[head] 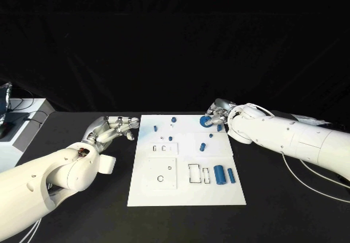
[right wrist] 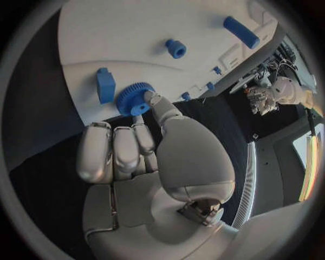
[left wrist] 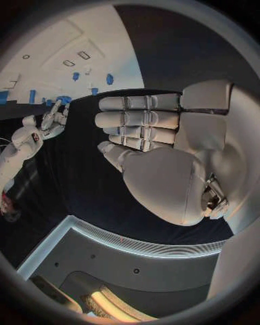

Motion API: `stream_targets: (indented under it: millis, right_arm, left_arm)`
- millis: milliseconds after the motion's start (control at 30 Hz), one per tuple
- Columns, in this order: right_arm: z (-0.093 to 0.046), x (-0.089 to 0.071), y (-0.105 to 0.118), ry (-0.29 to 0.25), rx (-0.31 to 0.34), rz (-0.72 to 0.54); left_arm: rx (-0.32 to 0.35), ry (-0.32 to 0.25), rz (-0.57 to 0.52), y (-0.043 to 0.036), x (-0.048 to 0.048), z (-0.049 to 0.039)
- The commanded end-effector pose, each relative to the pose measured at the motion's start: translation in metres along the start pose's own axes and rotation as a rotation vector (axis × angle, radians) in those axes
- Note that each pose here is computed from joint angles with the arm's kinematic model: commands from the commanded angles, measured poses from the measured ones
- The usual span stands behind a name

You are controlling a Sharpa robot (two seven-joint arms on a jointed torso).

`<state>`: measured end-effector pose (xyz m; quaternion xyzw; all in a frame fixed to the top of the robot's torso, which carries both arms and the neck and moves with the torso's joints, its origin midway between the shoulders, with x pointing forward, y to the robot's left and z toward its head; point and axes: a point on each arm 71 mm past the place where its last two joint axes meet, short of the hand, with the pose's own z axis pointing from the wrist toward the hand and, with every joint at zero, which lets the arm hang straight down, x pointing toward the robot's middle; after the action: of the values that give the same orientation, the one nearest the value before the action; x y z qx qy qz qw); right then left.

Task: Assemble the parts on the task board

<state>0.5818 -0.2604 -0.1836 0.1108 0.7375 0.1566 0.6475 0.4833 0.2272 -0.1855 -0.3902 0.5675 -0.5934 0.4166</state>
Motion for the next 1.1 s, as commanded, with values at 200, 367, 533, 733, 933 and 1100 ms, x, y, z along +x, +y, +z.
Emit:
stream_targets:
  millis: [200, 367, 533, 733, 933, 1100]
  right_arm:
    - [-0.007, -0.003, 0.018, -0.116, -0.131, -0.043]
    - [-0.014, 0.0, 0.037, -0.14, -0.202, -0.053]
    - [-0.018, 0.008, 0.063, -0.15, -0.277, -0.072]
    - [-0.019, 0.018, 0.092, -0.162, -0.345, -0.097]
    - [-0.017, 0.031, 0.113, -0.162, -0.378, -0.106]
    - [-0.014, 0.042, 0.122, -0.152, -0.386, -0.112]
  left_arm:
    - [0.009, 0.02, -0.003, -0.0009, 0.0025, 0.0003]
    - [0.009, 0.019, -0.003, -0.0009, 0.0022, 0.0002]
    - [0.009, 0.021, -0.004, -0.0009, 0.0028, 0.0003]
    - [0.009, 0.027, -0.007, -0.001, 0.0049, 0.0008]
    - [0.009, 0.031, -0.009, -0.001, 0.0064, 0.0012]
    - [0.009, 0.032, -0.01, -0.001, 0.007, 0.0015]
